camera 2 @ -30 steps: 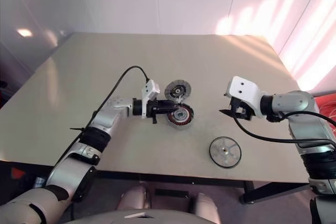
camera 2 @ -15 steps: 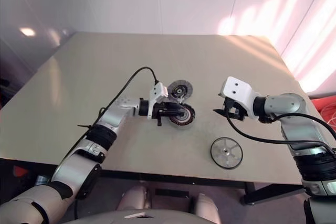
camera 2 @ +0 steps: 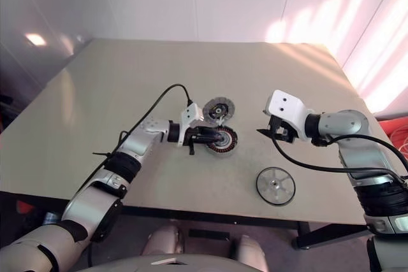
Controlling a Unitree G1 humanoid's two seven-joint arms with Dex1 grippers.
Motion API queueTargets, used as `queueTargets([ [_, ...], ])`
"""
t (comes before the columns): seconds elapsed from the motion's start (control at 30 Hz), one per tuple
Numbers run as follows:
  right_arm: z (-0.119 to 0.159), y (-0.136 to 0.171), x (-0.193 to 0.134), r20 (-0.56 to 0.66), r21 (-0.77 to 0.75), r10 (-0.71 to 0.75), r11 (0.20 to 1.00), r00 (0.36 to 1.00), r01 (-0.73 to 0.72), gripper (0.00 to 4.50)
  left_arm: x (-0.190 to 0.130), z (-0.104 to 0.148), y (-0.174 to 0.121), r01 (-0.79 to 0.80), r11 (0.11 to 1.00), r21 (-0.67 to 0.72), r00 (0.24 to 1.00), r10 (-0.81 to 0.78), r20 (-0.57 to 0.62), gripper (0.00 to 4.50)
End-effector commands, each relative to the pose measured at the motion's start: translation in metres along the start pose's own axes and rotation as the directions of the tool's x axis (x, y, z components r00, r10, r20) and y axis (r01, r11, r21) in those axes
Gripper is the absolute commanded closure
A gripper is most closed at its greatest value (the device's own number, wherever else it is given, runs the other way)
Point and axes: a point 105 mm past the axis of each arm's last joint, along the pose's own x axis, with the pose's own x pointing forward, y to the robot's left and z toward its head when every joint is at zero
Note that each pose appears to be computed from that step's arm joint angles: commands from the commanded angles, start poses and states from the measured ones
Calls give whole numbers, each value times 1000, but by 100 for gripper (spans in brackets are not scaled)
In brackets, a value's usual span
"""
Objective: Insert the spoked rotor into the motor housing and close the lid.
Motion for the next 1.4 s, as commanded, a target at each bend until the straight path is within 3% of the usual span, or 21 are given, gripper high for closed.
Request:
queueTargets([
  [0.03,10,-8,-3,25,-38,-29,999,999,30,147,3,13,3,-4,999,47,1000,3,20,373],
  [0.67,14,-11,-1,40,-52,-41,998,998,43,147,8,15,5,-2,997,76,999,-1,35,373],
  [0.7,14,-11,-1,40,-53,-41,998,998,43,147,8,14,7,-21,997,80,999,18,35,302],
  [1.0,15,-11,0,42,-56,-44,997,998,47,147,6,15,11,-58,995,76,997,54,51,302],
  [1.4,19,-5,13,61,-34,-30,999,998,32,147,-29,51,16,-116,993,-31,961,120,249,302],
])
